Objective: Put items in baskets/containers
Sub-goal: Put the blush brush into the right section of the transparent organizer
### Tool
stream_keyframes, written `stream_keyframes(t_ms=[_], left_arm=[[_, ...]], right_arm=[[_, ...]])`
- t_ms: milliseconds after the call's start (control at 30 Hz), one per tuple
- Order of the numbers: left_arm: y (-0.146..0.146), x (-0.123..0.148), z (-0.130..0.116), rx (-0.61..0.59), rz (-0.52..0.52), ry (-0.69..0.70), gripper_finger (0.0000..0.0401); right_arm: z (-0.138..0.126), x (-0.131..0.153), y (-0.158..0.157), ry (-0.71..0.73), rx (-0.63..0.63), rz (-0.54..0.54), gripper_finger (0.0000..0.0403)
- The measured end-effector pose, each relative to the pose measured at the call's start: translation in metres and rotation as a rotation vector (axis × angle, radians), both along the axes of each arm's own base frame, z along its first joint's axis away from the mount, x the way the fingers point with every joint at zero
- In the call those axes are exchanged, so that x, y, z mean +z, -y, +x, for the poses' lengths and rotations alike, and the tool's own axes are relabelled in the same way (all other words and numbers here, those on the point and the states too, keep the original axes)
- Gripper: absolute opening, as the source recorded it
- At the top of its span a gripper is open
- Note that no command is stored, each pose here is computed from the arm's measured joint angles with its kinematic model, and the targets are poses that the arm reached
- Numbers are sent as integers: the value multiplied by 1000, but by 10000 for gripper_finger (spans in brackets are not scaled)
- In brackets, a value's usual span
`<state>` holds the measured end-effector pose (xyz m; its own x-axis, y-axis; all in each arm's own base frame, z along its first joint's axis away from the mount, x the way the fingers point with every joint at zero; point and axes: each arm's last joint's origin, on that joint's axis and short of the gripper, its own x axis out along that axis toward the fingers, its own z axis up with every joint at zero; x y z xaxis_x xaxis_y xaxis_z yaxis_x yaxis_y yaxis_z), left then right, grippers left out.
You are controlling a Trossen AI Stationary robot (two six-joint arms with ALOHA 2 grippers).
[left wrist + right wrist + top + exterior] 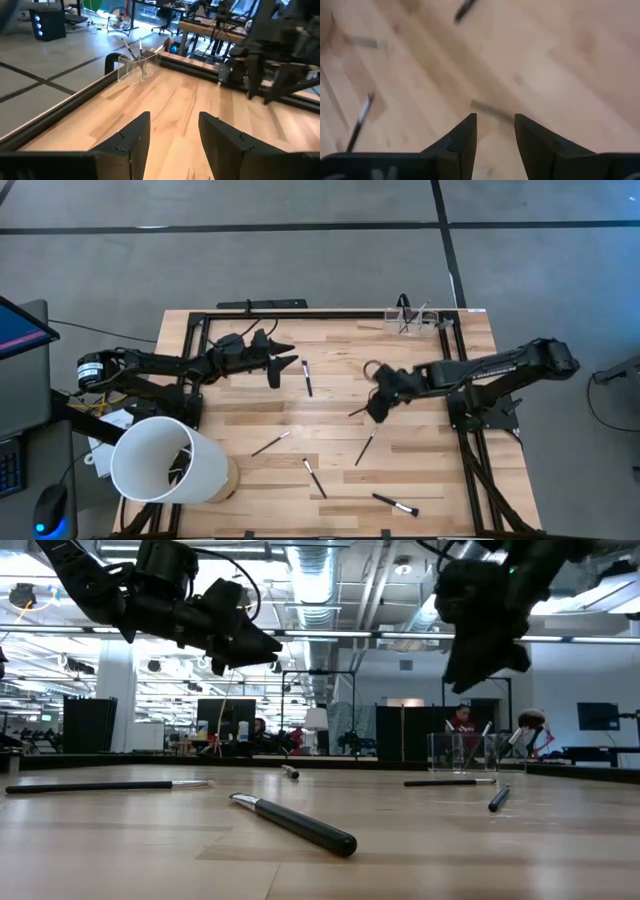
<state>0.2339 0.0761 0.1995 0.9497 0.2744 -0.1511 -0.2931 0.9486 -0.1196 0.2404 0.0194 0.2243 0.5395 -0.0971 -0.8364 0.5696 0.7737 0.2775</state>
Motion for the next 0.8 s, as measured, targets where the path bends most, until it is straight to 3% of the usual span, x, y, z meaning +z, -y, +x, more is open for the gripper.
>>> stream_keyframes(t_ms=[167, 333, 600, 733, 800], left_arm=[[-1, 0, 3, 0, -22, -65, 166], [0, -3, 6, 60, -131, -157, 166], [11, -23, 11, 178, -271, -259, 176], [13, -21, 26, 181, -324, -273, 192], [12, -20, 37, 203, -326, -349, 198]], right_arm=[[13, 7, -26, -59, 12, -67, 130], [22, 1, -39, -51, -33, -193, 134], [34, -22, -34, -141, -25, -279, 134], [37, -27, -30, -174, 20, -317, 134], [37, -28, -28, -191, 35, -340, 134]])
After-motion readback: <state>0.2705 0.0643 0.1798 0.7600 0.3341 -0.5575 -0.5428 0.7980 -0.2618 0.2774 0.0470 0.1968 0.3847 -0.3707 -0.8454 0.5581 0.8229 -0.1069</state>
